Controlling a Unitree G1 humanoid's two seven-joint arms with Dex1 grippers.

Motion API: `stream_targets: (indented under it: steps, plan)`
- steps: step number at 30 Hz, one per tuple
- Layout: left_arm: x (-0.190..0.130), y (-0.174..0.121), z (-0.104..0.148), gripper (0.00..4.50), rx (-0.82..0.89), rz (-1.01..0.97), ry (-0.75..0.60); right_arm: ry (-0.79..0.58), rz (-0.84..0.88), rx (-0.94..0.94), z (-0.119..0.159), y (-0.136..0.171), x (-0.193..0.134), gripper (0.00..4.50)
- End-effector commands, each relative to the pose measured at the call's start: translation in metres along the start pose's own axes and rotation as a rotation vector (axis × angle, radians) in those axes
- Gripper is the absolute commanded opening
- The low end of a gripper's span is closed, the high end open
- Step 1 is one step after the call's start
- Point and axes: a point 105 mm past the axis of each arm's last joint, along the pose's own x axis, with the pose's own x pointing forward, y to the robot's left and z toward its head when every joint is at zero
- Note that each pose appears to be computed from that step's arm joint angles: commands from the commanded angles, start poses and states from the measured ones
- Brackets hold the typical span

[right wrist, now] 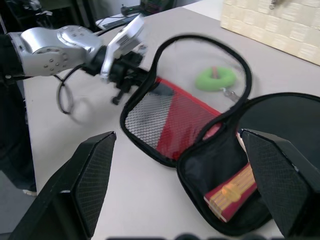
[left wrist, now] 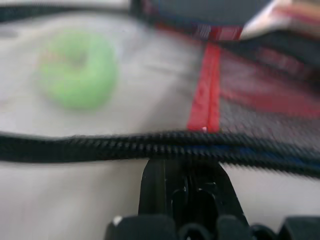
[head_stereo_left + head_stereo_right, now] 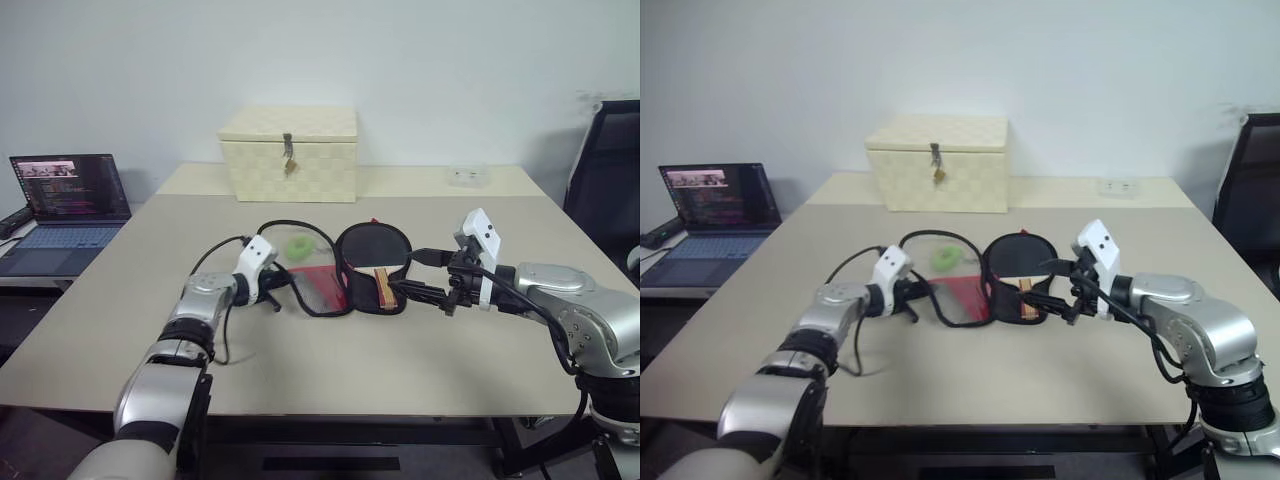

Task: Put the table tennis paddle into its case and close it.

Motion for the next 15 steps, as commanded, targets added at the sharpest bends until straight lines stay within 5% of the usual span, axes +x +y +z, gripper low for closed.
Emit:
stream_targets:
  steps: [1,7,15]
  plan:
    - [0.023,-0.015,0.062,0.04,0.131,-0.059,-0.119,-0.042,-0.028,-0.005,0.014,-0.007,-0.011,4.37]
    - [0.045,-0.035,0.096,0.04,0.175,-0.089,-0.165,-0.03,-0.1,0.075,0.008,-0.018,-0.024,4.37]
    - [0.031,-0.023,0.087,0.04,0.114,-0.078,-0.209,-0.013,-0.293,0.17,-0.008,-0.056,-0.024,4.37]
